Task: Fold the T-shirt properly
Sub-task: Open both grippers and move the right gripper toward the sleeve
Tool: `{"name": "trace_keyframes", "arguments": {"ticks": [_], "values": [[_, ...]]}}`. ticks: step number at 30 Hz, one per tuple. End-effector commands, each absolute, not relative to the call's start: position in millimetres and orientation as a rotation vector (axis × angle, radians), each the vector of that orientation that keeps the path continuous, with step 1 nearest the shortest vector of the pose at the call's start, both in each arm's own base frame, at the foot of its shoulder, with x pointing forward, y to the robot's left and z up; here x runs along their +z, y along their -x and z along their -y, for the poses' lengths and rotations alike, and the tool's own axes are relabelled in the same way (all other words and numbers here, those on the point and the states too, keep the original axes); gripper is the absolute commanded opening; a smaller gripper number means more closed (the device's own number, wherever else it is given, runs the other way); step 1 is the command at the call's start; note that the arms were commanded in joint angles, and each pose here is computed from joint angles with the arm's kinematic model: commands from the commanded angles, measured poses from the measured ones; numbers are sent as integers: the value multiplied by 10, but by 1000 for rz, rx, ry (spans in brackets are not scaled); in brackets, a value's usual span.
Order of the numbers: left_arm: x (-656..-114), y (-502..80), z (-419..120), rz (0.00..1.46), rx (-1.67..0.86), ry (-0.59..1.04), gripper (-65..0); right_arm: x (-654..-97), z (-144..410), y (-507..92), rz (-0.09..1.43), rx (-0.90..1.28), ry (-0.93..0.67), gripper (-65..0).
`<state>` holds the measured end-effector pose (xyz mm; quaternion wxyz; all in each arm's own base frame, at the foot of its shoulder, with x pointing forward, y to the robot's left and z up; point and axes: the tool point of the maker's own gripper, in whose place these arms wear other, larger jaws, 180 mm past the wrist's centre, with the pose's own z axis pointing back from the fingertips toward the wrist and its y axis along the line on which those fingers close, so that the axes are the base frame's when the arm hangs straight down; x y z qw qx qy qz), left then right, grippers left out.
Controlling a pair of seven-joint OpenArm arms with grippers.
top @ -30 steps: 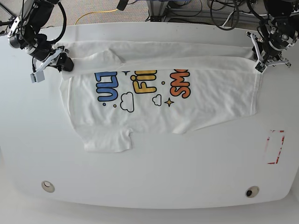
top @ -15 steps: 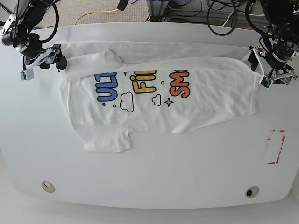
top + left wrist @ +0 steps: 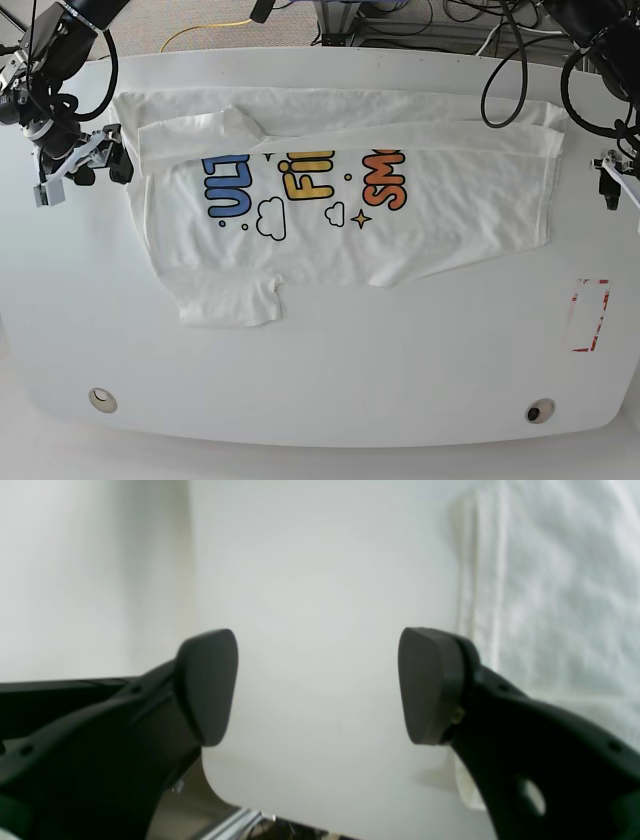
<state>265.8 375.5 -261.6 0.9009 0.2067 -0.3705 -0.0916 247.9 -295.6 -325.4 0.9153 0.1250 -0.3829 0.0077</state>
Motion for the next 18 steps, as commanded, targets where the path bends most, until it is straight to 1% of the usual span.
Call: {"name": "trace_keyframes", "arguments": {"ticks": [1, 5, 9, 13, 18], "values": [[-2493, -2700, -3775, 800, -197, -446, -179, -3069, 3079, -2644, 838, 36, -185, -190], [-2468, -2723, -3775, 809, -195, -447, -179, -3004, 3099, -2871, 836, 68, -120, -190], [-2474, -2733, -3758, 811, -196, -442, -179, -3013, 3033, -3144, 819, 101, -114, -190], [-2504, -2719, -3745, 811, -185, -433, -179, -3077, 3034, -3361, 823, 74, -149, -190], [-2530, -2701, -3749, 802, -185, -432, -179, -3233, 2928, -3692, 833, 41, -247, -190]]}}
